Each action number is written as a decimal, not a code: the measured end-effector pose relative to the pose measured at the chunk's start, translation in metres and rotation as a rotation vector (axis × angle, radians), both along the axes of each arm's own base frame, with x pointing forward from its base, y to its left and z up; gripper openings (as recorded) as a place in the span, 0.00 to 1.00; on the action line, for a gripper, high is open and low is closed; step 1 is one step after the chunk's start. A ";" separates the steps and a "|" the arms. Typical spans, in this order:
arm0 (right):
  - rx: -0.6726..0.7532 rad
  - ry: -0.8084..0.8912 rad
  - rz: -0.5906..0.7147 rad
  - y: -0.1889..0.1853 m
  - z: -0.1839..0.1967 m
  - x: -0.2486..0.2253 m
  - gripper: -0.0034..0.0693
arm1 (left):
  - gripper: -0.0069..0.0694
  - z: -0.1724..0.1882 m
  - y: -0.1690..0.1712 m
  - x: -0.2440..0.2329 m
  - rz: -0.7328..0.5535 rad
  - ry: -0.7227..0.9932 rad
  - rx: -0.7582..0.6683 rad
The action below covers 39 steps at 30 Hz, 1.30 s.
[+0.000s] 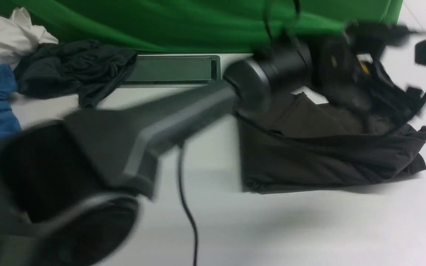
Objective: Fold a long-sleeved shirt on a white desktop.
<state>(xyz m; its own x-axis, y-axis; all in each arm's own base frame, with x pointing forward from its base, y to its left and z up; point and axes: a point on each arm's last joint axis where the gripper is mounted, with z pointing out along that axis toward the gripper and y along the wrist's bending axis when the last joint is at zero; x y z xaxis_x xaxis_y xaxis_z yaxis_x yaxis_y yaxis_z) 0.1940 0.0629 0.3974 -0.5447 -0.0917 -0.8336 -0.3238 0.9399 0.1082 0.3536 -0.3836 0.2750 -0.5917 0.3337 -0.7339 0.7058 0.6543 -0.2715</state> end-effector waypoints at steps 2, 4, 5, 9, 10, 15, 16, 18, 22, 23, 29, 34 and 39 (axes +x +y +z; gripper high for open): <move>-0.013 -0.035 0.012 -0.001 0.004 -0.004 0.19 | 1.00 0.025 0.035 0.011 0.080 -0.014 0.084; -0.053 -0.049 0.041 -0.002 0.005 -0.006 0.27 | 1.00 0.048 0.086 0.027 0.196 0.020 0.187; -0.070 -0.037 0.052 -0.001 0.002 -0.004 0.30 | 1.00 0.052 0.102 0.031 0.226 0.040 0.215; -0.165 0.060 0.118 0.005 -0.018 0.014 0.49 | 1.00 0.050 0.159 0.043 0.304 0.189 0.328; -0.218 0.088 0.169 0.010 -0.029 0.024 0.53 | 1.00 0.043 0.171 0.046 0.306 0.239 0.346; -0.408 0.141 0.380 0.037 -0.073 0.062 0.57 | 1.00 0.006 0.190 0.036 0.255 0.400 0.393; -0.455 0.143 0.426 0.043 -0.084 0.071 0.57 | 1.00 -0.002 0.193 0.031 0.248 0.428 0.403; -0.545 0.137 0.498 0.053 -0.104 0.085 0.57 | 1.00 -0.015 0.198 0.021 0.248 0.458 0.411; -0.694 0.123 0.578 0.066 -0.142 0.111 0.57 | 0.99 -0.020 0.207 0.002 0.262 0.438 0.391; -0.725 0.122 0.590 0.069 -0.154 0.121 0.57 | 0.98 -0.024 0.211 -0.007 0.274 0.427 0.382; -0.753 0.188 0.619 0.076 -0.202 0.144 0.57 | 0.96 -0.031 0.220 -0.021 0.297 0.405 0.369; -0.709 0.230 0.551 0.071 -0.218 0.154 0.25 | 0.93 -0.037 0.222 -0.022 0.309 0.402 0.366; -0.631 0.209 0.412 0.053 -0.201 0.160 0.08 | 0.89 -0.036 0.222 -0.019 0.319 0.381 0.348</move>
<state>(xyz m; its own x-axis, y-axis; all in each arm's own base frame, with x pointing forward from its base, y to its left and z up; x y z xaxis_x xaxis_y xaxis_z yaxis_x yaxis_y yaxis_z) 0.3540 0.1157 0.1967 -0.5035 -0.7432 -0.4406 -0.6917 0.6523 -0.3098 0.3342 -0.1617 0.2391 -0.9018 0.2790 -0.3300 0.3551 0.9135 -0.1983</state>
